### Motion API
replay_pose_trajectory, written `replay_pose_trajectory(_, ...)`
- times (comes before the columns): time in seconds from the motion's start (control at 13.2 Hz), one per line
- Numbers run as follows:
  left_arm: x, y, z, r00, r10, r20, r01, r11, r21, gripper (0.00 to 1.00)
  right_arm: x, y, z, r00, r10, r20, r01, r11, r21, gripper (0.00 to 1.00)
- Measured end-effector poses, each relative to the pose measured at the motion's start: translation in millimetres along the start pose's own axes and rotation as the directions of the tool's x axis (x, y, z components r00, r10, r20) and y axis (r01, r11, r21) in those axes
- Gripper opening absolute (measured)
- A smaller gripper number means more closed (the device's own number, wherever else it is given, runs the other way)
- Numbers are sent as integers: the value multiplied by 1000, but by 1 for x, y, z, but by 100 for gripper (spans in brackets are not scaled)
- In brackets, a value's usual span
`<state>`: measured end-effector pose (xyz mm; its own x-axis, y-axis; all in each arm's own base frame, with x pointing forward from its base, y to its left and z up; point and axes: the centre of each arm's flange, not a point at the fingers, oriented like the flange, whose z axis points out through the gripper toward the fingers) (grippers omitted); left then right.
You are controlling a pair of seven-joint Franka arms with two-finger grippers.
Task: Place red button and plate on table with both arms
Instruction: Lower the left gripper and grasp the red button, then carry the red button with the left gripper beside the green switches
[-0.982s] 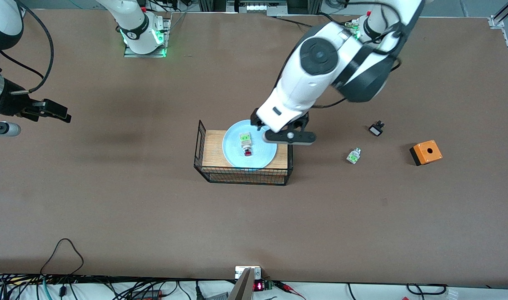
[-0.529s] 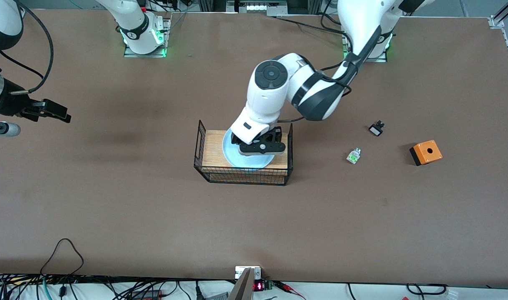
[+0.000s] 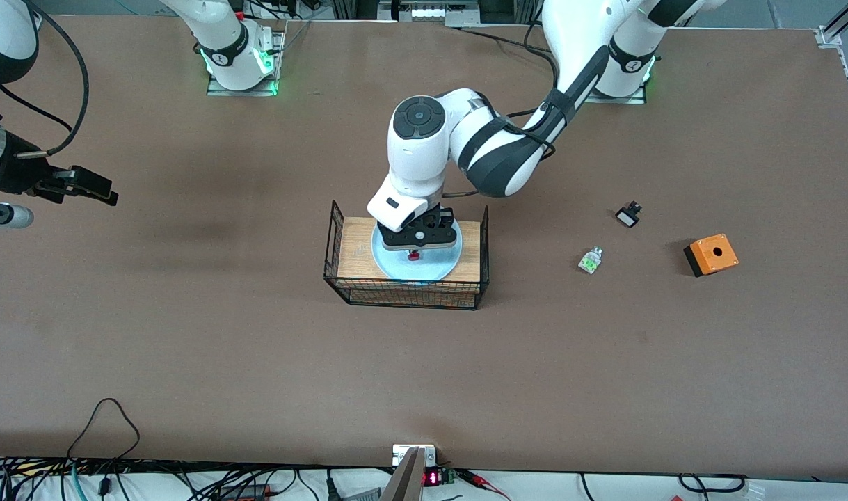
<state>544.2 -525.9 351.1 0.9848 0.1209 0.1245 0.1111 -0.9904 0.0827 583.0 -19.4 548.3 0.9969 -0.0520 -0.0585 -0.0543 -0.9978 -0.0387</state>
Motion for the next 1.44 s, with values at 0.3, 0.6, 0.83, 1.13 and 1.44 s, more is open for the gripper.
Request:
replay_pose_trajectory(0.3,-1,1,0,1000,2,-1,-2,1000,0,41,0,0,0,1000,0,0,0,1000,0,100)
replay_pose_trajectory(0.6,23,-11,-23,999,-28,-23,28,1000,-4,41,0,1,0,1000,1,0,-1,1000,0,100)
replay_pose_trajectory(0.83,57,-52,-76,999,-40,7,39,999,26,41,0,1,0,1000,2,-1,-2,1000,0,100)
replay_pose_trajectory(1.13,98,-137,-138,992,57,114,-65,996,63,41,0,1,0,1000,3,-1,-3,1000,0,100)
replay_pose_trajectory(1.44,140,-224,-121,961,174,217,-196,977,83,41,0,1,0,1000,2,-1,-2,1000,0,100)
